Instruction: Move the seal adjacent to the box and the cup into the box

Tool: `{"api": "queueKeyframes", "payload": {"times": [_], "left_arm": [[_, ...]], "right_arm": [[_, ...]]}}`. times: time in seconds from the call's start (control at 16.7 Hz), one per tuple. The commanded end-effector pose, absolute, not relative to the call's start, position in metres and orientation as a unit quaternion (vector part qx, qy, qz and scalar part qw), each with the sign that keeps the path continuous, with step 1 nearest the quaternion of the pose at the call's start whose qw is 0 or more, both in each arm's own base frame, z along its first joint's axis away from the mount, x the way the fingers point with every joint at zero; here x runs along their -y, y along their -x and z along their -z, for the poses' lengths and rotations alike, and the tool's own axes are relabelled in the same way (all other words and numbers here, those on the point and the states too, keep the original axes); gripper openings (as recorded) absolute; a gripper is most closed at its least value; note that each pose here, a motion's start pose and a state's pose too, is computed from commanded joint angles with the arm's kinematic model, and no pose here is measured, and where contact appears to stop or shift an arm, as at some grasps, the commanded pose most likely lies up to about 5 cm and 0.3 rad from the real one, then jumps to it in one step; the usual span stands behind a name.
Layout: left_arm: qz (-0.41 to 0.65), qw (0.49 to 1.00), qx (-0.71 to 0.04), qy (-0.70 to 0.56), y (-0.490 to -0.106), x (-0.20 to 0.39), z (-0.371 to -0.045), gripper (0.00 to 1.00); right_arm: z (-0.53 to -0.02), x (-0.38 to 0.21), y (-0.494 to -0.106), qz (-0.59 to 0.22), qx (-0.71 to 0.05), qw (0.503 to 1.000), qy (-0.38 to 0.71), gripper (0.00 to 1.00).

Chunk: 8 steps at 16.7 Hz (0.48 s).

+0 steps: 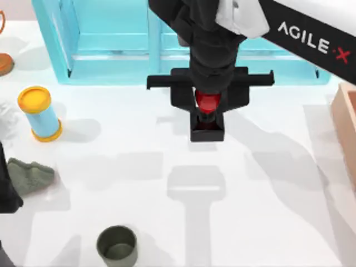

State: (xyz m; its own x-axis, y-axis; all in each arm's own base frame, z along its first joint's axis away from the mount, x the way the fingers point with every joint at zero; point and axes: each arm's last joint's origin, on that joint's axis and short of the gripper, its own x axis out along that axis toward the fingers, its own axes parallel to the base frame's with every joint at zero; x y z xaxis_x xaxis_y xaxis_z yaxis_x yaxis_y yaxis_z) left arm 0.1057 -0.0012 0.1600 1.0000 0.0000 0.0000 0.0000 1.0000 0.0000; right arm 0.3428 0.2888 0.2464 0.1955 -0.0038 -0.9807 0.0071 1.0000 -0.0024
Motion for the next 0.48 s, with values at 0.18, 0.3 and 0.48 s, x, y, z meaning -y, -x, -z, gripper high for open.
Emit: {"api": "queueKeyframes", "payload": {"times": [0.18, 0.3, 0.48], "left_arm": [[0.0, 1.0, 0.0, 0.0, -0.1057, 0.0012, -0.16, 1.0], [0.0, 1.0, 0.0, 0.0, -0.1057, 0.0012, -0.16, 1.0], [0.0, 1.0, 0.0, 0.0, -0.1057, 0.0012, -0.16, 1.0]], "right_arm": [[-0.2478, -0.287, -0.3419, 0.003, -0.633, 0.774, -0.002, 0.0], [-0.2462, -0.2893, -0.3407, 0.002, -0.635, 0.773, 0.0, 0.0], [-0.2515, -0.2806, -0.34, 0.0, -0.632, 0.775, -0.003, 0.0]]}}
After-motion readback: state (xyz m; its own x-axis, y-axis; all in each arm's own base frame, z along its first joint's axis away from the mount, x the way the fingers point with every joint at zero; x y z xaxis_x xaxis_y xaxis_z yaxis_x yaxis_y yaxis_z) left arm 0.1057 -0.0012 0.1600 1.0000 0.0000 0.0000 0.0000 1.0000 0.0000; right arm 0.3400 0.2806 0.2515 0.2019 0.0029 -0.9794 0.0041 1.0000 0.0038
